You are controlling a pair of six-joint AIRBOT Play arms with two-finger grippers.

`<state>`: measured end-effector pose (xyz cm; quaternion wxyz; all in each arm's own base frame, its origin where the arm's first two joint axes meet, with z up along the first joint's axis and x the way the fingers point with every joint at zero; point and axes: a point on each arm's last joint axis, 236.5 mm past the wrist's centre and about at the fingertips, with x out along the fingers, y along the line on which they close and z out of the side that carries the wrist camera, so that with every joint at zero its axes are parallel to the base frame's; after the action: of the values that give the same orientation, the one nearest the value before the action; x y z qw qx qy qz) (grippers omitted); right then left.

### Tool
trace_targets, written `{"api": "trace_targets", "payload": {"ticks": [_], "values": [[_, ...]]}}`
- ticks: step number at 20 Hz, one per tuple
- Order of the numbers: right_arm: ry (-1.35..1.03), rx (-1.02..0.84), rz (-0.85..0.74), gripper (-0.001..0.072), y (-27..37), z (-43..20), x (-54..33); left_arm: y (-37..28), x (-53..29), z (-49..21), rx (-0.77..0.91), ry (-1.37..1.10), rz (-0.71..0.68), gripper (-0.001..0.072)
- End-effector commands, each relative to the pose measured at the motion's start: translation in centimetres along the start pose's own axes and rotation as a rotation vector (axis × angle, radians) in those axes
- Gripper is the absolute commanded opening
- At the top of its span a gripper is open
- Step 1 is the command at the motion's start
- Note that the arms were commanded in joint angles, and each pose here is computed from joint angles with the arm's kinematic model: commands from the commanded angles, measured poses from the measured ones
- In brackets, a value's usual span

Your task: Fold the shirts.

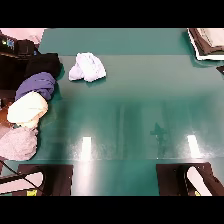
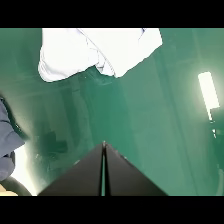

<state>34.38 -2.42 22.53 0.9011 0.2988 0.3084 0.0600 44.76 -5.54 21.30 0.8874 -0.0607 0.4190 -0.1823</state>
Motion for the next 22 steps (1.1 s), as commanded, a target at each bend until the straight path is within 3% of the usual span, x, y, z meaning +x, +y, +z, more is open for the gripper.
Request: {"api": "trace_targets", "payload": {"ticks": [1,14,19,20,21,22], "values": [[0.002,0.002,0.002,0.0013,0.0,-0.1,0.0,0.0,0.0,-0.1,0.000,0.002,0.001,0.0025],[0.005,0.004,0.001,0.0013,-0.1,-0.2,0.1,-0.1,0.0,0.0,-0.007,-0.002,-0.003,0.0025],[0.004,0.007,0.008,0.0014,0.1,-0.2,0.1,-2.5,-0.1,1.7,-0.026,-0.071,-0.109,0.0025],[0.004,0.007,0.008,0.0014,0.1,-0.2,0.1,-2.5,0.2,2.4,-0.034,-0.105,-0.119,0.0185],[0.004,0.007,0.008,0.0014,0.1,-0.2,0.1,-2.3,1.1,2.8,-0.050,-0.129,-0.120,0.0466],[0.004,0.007,0.008,0.0014,0.1,-0.2,0.1,-2.2,2.6,2.8,-0.059,-0.125,-0.121,0.0499]]}}
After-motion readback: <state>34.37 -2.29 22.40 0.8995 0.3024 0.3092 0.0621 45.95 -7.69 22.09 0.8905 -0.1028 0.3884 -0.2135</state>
